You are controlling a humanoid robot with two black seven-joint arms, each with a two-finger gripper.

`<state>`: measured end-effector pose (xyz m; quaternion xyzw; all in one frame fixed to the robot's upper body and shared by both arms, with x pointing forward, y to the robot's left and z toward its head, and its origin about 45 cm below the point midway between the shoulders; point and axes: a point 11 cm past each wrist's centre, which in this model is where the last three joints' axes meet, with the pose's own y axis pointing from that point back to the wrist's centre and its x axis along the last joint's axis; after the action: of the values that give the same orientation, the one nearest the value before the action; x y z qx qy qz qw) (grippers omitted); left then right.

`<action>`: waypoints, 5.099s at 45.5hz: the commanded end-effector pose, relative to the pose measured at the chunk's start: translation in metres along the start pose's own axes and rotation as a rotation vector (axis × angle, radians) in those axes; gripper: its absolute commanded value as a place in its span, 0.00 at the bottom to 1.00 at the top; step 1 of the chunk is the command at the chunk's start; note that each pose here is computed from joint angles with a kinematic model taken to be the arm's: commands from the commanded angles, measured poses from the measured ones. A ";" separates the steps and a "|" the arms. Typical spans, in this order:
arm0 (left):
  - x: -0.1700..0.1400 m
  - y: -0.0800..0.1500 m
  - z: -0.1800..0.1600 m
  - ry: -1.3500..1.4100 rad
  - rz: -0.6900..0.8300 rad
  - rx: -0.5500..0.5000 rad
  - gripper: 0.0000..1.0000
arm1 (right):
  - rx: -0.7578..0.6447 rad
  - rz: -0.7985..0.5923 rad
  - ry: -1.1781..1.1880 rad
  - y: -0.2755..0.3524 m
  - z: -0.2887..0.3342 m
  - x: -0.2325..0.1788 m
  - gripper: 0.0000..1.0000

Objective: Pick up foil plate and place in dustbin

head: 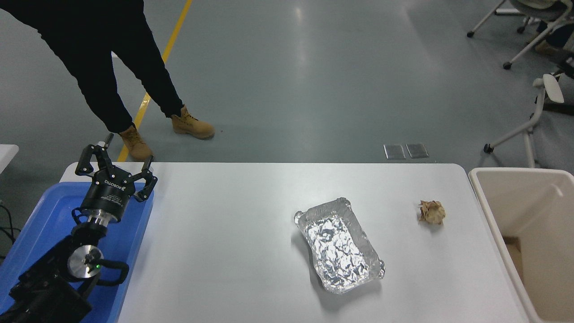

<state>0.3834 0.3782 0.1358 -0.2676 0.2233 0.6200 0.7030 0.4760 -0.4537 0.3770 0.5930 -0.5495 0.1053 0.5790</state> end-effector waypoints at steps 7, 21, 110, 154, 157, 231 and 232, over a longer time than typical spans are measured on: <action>0.000 0.000 0.000 0.000 0.001 0.000 0.98 | 0.220 -0.486 0.190 0.086 -0.102 -0.058 1.00; 0.000 0.000 0.000 0.000 0.001 0.000 0.98 | 0.207 -0.742 0.361 0.133 -0.107 -0.120 1.00; 0.000 0.000 0.001 -0.003 0.000 0.000 0.98 | 0.098 -0.787 0.724 -0.009 -0.064 -0.372 0.92; 0.000 0.000 0.001 -0.001 0.001 -0.001 0.98 | 0.155 -0.787 0.591 -0.026 -0.036 -0.410 0.54; 0.001 0.001 0.000 -0.001 0.002 0.000 0.98 | 0.185 -0.803 0.577 -0.022 -0.042 -0.412 0.45; 0.001 0.001 0.000 -0.002 0.002 0.001 0.98 | 0.424 -0.668 0.472 0.073 -0.146 -0.152 0.00; 0.000 0.000 0.001 -0.003 0.000 0.000 0.98 | 0.429 -0.661 0.471 0.077 -0.148 -0.145 0.00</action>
<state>0.3830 0.3789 0.1356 -0.2668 0.2230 0.6206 0.7028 0.4336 -0.2171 0.2685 0.7931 -0.1100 0.1362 0.5833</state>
